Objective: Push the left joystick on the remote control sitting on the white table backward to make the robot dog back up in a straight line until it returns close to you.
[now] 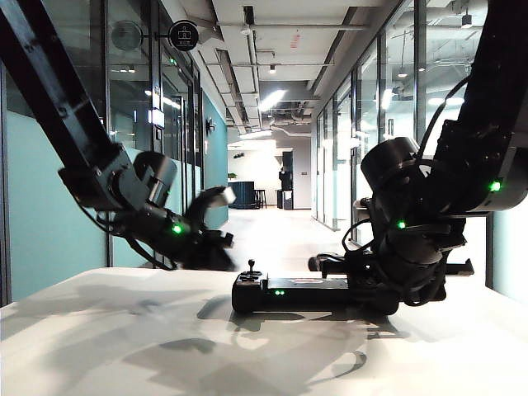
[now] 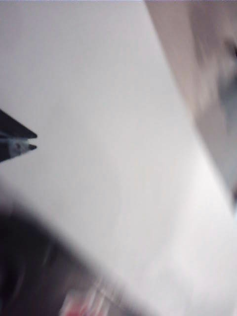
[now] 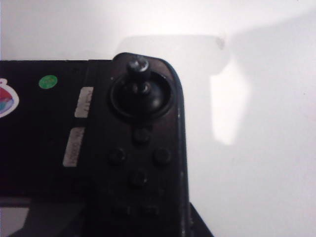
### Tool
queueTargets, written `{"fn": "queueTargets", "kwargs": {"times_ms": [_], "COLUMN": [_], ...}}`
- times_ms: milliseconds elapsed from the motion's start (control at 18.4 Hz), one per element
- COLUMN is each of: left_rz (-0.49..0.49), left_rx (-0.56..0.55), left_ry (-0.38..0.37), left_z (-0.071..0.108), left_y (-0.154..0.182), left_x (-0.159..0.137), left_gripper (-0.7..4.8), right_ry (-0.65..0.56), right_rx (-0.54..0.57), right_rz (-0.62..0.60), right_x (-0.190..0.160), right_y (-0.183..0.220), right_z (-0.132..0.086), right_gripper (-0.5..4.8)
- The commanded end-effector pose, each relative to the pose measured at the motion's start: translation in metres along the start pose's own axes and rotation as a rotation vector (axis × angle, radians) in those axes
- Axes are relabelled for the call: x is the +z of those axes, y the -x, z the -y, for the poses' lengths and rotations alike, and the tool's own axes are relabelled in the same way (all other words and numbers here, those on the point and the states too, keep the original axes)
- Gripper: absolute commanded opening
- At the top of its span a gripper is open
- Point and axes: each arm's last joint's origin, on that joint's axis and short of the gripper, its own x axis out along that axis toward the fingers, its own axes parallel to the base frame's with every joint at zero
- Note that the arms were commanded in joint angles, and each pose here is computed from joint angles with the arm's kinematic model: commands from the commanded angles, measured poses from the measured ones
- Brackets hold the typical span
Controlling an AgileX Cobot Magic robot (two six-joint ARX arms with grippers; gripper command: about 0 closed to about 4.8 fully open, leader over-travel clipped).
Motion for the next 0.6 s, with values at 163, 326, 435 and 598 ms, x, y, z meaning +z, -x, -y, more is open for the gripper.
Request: {"fn": "queueTargets", "kwargs": {"times_ms": [163, 326, 435, 598], "left_rz": [0.040, 0.029, 0.032, 0.002], "left_rx": [0.141, 0.214, 0.244, 0.285], "left_ry": [0.044, 0.063, 0.063, 0.072], "left_z": [0.002, 0.005, 0.008, 0.013], "left_y": [0.022, 0.039, 0.051, 0.068], "left_x": [0.037, 0.056, 0.069, 0.082], "left_gripper": [-0.05, -0.05, -0.05, -0.05], "right_ry": [0.014, 0.021, 0.027, 0.055], "right_rx": [-0.005, -0.004, -0.005, -0.007], "right_rz": [0.003, 0.005, 0.001, -0.007], "right_x": [0.002, 0.003, 0.006, 0.013], "right_y": [0.000, 0.002, 0.004, 0.011], "right_z": [0.000, 0.000, 0.000, 0.001], "right_gripper": [2.42, 3.28, 3.28, 3.48]}}
